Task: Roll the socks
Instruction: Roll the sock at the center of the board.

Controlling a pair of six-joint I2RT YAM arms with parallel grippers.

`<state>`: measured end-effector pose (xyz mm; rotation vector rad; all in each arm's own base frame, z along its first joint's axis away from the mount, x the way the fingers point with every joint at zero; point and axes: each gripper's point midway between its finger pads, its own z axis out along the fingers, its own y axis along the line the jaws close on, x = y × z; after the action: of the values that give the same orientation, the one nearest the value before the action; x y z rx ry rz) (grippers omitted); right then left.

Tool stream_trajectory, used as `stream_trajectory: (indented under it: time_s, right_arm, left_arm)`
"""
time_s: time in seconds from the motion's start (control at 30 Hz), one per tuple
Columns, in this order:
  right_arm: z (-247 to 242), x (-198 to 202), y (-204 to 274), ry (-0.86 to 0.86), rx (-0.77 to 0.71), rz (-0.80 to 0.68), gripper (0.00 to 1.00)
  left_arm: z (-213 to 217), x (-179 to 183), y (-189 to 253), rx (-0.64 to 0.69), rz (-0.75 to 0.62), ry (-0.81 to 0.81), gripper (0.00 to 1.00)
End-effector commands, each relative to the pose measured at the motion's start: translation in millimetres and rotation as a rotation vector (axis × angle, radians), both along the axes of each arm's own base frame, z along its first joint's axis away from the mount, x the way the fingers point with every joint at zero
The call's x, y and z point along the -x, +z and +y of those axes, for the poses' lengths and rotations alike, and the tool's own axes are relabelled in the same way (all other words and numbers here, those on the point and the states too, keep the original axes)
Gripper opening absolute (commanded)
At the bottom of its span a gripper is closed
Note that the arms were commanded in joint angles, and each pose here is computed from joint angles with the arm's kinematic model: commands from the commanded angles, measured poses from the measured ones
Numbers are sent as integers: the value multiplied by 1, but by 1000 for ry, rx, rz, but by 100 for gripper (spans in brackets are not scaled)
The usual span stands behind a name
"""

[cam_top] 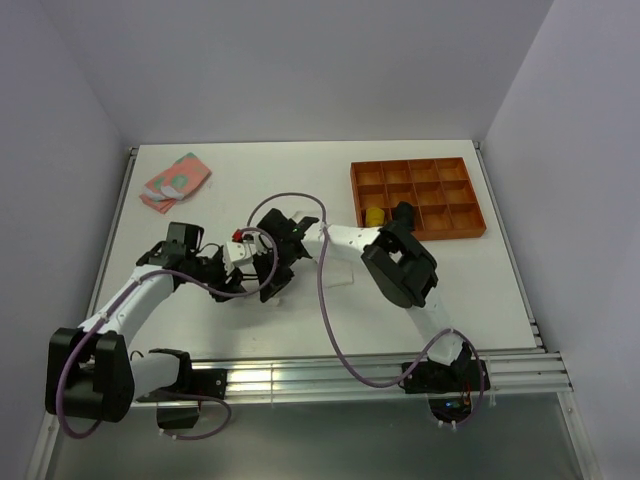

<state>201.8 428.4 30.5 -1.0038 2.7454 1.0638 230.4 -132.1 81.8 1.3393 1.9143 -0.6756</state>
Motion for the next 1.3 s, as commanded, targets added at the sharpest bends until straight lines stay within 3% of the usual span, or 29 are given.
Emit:
stream_trajectory:
  time_s: [0.0, 0.3, 0.9, 1.13, 1.27]
  right_arm:
    - [6, 2, 8, 0, -27, 79, 8]
    - [3, 1, -6, -29, -35, 157, 8]
    - [1, -4, -15, -64, -58, 191, 8]
    - [-2, -4, -18, -76, -56, 190, 7]
    - [-6, -4, -21, -88, -45, 180, 7]
  left_arm:
    - [-3, -3, 2, -28, -93, -52, 58]
    - [-17, 6, -17, -29, -86, -120, 63]
    - [-32, 9, -42, -50, -18, -127, 62]
    - [-31, 12, -53, -56, 26, -119, 55]
    - [-35, 15, -53, -38, 62, -126, 43]
